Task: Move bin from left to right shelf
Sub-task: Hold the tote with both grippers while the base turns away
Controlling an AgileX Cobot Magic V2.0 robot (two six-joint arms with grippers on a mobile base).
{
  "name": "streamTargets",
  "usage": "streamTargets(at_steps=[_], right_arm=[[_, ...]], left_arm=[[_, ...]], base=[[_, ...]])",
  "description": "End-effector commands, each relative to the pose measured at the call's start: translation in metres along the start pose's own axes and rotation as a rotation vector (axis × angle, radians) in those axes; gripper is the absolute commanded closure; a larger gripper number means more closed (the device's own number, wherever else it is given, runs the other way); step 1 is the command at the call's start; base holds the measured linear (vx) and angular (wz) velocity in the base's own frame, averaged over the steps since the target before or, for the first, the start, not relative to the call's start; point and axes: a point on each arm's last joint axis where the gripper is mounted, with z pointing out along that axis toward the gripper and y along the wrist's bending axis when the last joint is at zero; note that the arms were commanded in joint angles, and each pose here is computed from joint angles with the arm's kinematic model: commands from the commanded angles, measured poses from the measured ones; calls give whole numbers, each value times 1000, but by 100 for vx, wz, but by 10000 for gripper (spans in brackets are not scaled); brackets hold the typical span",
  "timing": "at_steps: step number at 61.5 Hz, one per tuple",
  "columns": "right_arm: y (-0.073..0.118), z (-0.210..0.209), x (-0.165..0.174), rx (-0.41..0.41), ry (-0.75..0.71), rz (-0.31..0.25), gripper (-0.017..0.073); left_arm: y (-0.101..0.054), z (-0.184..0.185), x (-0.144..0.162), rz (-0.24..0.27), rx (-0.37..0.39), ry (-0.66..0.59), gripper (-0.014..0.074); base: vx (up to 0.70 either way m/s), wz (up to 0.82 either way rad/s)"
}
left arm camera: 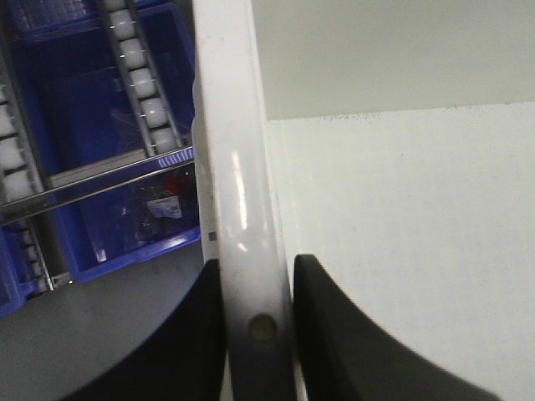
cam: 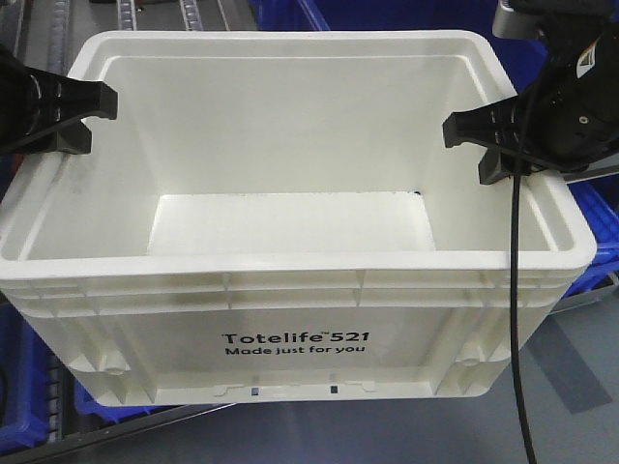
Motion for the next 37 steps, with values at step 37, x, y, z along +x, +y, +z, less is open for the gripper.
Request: streamTargets(at_steps=[37], right_arm=[[-5,-32,-8,13,-171,-29,509]], left_arm=[[4,-25,-12,43,-20,-171,601]], base=[[-6,-49]])
